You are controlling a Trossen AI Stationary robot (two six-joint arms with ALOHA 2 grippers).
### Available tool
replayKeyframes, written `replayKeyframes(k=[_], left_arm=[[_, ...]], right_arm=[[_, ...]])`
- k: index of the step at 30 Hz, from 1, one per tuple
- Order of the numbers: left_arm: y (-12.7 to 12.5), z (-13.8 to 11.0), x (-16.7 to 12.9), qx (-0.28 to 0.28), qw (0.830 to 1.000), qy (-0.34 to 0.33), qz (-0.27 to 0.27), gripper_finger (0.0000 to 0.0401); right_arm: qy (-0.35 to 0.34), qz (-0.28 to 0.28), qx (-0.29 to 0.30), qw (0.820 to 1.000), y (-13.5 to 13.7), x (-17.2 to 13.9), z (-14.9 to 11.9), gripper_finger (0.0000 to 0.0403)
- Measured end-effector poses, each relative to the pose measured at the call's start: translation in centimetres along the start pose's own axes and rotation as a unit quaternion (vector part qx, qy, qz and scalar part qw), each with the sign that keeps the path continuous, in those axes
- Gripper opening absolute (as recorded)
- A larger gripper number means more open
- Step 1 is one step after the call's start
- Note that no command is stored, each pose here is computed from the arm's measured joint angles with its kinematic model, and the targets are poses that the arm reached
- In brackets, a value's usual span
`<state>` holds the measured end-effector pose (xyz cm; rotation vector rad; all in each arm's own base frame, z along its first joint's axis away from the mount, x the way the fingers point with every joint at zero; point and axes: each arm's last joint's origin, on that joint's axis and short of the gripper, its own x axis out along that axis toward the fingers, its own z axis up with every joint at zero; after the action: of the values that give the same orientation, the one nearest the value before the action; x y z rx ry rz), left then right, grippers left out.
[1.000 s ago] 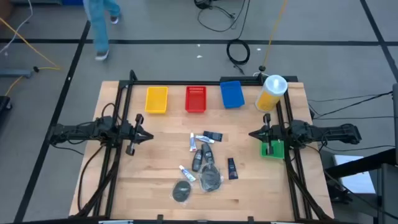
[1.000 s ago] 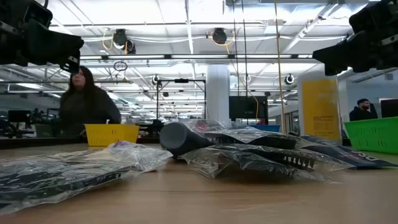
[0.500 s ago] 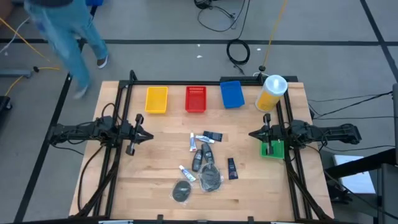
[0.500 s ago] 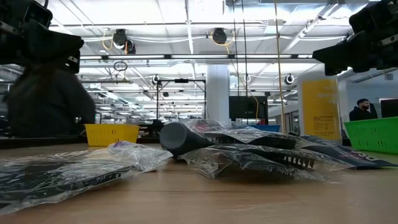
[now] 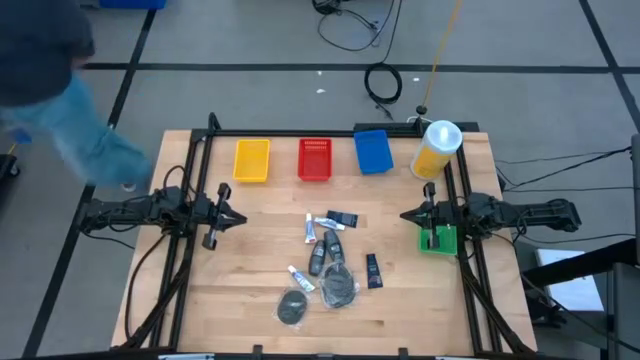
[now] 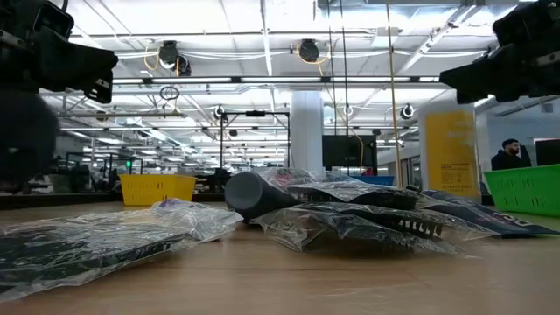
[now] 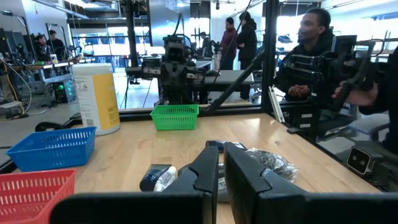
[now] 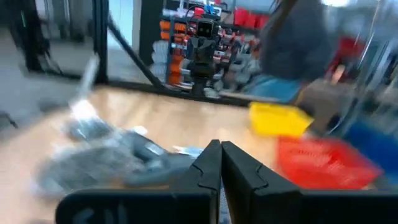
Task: Pick & Place Travel size toiletries
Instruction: Put the blue shave cream into the green bin
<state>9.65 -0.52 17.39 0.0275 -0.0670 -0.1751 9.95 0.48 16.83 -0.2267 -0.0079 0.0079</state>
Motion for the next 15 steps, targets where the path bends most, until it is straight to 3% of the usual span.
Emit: replayKeyframes(k=[3, 7, 10, 13, 15], left_arm=[[0.0, 0.0, 0.0, 0.000, 1.000, 0.000, 0.000, 0.0026], [0.0, 0.0, 0.0, 0.000, 1.000, 0.000, 0.000, 0.0026], [0.0, 0.0, 0.0, 0.000, 1.000, 0.000, 0.000, 0.0026], [0.0, 0.0, 0.0, 0.000, 1.000, 0.000, 0.000, 0.0026], [0.0, 0.0, 0.0, 0.000, 1.000, 0.000, 0.000, 0.0026]], right_arm=[[-0.028, -0.003, -0.092, 0.995, -0.1, 0.0, 0.5, 0.0004], [-0.063, 0.004, -0.084, 0.994, -0.2, 0.0, 1.1, 0.0004], [-0.129, 0.029, 0.041, 0.990, -0.3, -0.3, 2.3, 0.0004], [-0.191, 0.060, 0.167, 0.965, -0.5, -0.6, 3.6, 0.0004], [-0.216, 0.091, 0.212, 0.949, -0.5, -0.7, 4.1, 0.0004]])
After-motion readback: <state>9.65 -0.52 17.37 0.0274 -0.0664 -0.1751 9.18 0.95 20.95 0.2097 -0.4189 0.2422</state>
